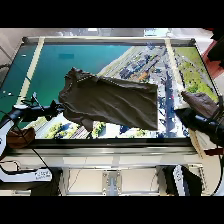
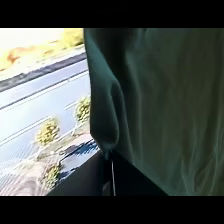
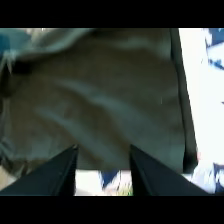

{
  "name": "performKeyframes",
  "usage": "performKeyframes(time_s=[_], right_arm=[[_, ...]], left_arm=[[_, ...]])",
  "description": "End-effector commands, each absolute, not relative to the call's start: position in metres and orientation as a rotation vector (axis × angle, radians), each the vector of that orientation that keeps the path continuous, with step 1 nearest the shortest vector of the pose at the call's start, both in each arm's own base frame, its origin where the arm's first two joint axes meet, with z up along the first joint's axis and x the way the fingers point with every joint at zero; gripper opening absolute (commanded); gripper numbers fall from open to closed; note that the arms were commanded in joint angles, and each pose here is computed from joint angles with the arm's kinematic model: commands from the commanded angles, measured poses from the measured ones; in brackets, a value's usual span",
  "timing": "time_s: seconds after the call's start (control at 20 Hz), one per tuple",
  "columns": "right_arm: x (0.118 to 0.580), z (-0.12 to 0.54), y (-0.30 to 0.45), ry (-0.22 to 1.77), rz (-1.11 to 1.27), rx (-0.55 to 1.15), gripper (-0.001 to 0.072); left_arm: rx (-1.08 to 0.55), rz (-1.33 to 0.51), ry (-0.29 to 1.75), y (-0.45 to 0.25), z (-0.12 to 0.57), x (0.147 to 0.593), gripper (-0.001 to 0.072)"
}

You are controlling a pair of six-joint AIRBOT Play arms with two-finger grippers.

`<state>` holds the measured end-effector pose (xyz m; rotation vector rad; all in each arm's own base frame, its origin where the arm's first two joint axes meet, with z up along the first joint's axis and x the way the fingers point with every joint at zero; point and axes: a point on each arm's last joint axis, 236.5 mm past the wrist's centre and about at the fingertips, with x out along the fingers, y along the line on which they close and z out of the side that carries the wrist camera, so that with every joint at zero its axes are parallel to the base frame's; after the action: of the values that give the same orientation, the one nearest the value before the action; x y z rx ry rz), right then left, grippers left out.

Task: Fold the shirts.

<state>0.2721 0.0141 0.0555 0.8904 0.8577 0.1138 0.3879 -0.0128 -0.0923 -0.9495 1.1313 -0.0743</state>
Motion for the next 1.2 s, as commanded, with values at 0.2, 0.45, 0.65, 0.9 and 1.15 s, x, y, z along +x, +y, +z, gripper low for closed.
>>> performKeyframes(time_s=[0.2, 0.45, 0.65, 0.9, 1.15], right_arm=[[0.233, -0.068, 0.084, 0.998, -0.043, 1.47, 0.0444], [0.258, -0.079, 0.05, 0.795, -0.223, 1.529, 0.0443], [0.263, -0.083, 0.047, 0.767, -0.261, 1.491, 0.0442], [0.259, -0.086, 0.062, 0.811, -0.239, 1.487, 0.044], [0.254, -0.089, 0.068, 0.852, -0.222, 1.462, 0.0421]], left_arm=[[-0.957, -0.151, 1.163, -0.027, -0.081, 0.385, 0.0014], [-0.957, -0.15, 1.162, -0.027, -0.081, 0.386, 0.0014], [-0.958, -0.152, 1.164, -0.027, -0.081, 0.385, 0.0014], [-0.958, -0.154, 1.166, -0.028, -0.081, 0.385, 0.0014], [-0.955, -0.156, 1.165, -0.028, -0.081, 0.385, 0.0014]])
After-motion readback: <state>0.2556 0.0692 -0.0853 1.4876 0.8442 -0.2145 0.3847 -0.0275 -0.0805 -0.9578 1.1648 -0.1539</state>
